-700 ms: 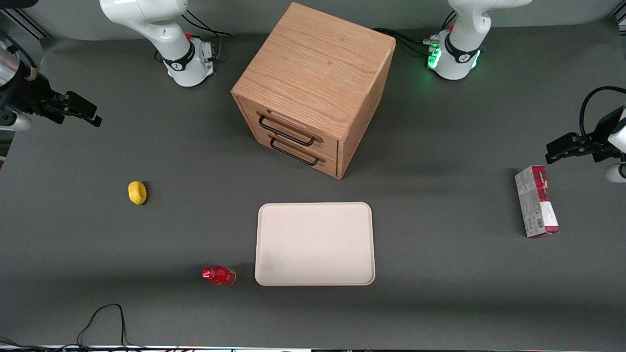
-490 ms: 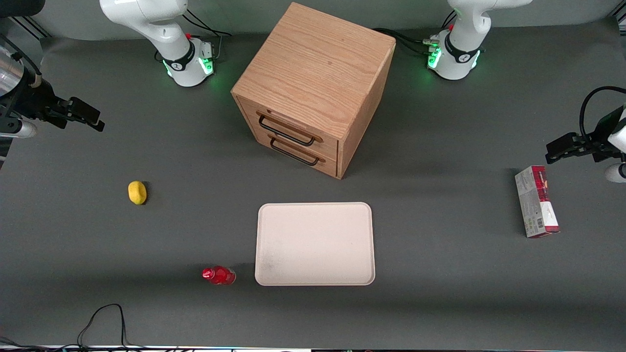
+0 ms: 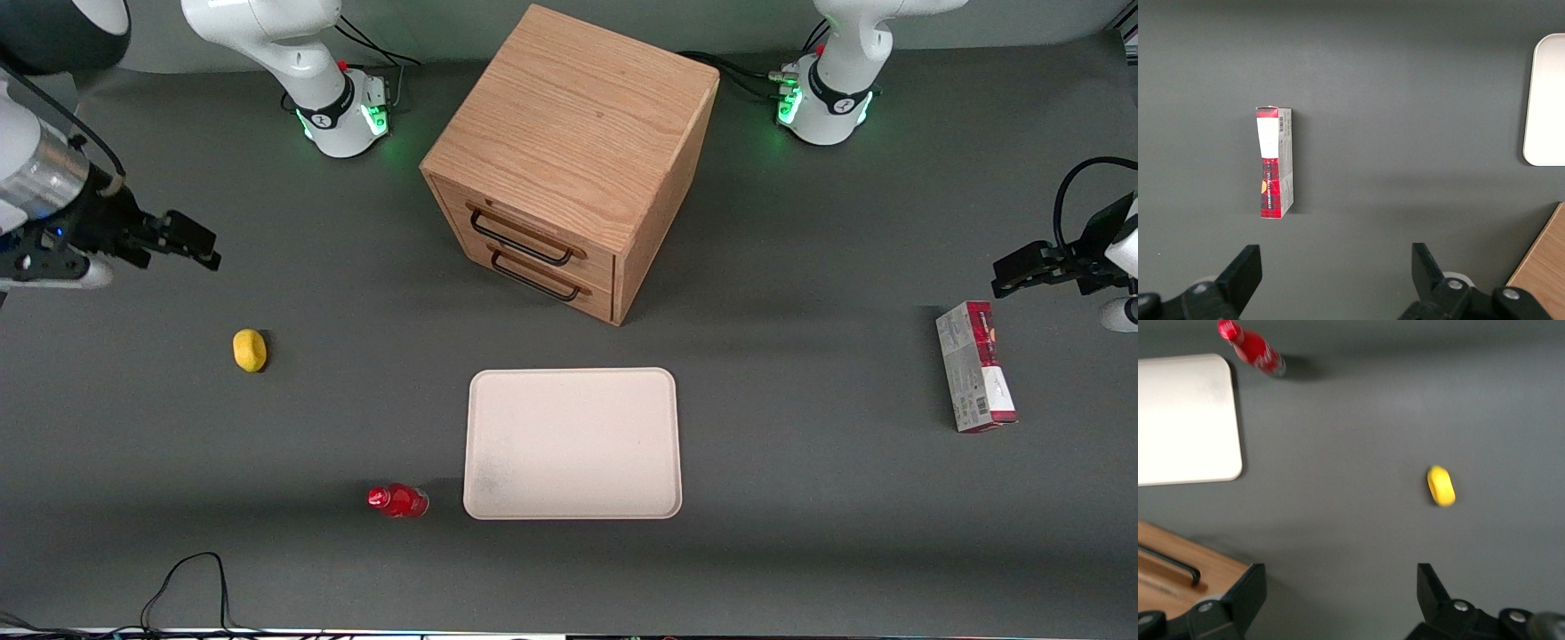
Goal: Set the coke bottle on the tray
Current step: 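Move the right gripper down toward the red Coca-Cola bottle, then lower the open right gripper over the bottle and close on it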
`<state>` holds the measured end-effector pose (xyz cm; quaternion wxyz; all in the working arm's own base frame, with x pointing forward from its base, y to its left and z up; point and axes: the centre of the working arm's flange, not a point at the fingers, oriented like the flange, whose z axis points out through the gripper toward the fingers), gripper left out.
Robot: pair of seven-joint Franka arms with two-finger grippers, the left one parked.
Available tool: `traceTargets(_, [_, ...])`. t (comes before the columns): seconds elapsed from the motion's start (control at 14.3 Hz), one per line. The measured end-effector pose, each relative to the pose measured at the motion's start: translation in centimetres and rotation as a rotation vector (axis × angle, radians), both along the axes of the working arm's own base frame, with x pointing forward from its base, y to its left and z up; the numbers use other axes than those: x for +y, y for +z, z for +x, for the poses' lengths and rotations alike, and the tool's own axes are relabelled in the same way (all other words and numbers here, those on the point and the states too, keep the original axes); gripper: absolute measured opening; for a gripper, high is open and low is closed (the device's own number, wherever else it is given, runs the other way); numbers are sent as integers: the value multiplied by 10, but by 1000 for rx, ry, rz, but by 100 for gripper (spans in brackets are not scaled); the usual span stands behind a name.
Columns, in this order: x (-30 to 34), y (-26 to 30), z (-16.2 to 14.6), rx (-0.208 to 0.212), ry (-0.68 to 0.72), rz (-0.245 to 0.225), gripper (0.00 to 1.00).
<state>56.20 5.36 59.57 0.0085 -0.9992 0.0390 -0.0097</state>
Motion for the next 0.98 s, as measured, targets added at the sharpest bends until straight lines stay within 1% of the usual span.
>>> traceTargets(0.14, [17,-4,41,-28,0,5,100])
traceTargets(0.28, [39,-14,83,-56,-12,22,100])
traceTargets(0.42, [60,-31,120,-73,-17,48,100])
traceTargets(0.49, [69,-43,136,-79,-16,64,100])
traceTargets(0.56, [79,-58,150,-95,-12,81,100])
traceTargets(0.63, [88,-74,163,-116,-6,95,100])
traceTargets(0.77, [105,-108,184,-163,11,107,100])
traceTargets(0.84, [114,-123,190,-181,23,110,100])
traceTargets(0.98, [127,-153,200,-201,45,106,100])
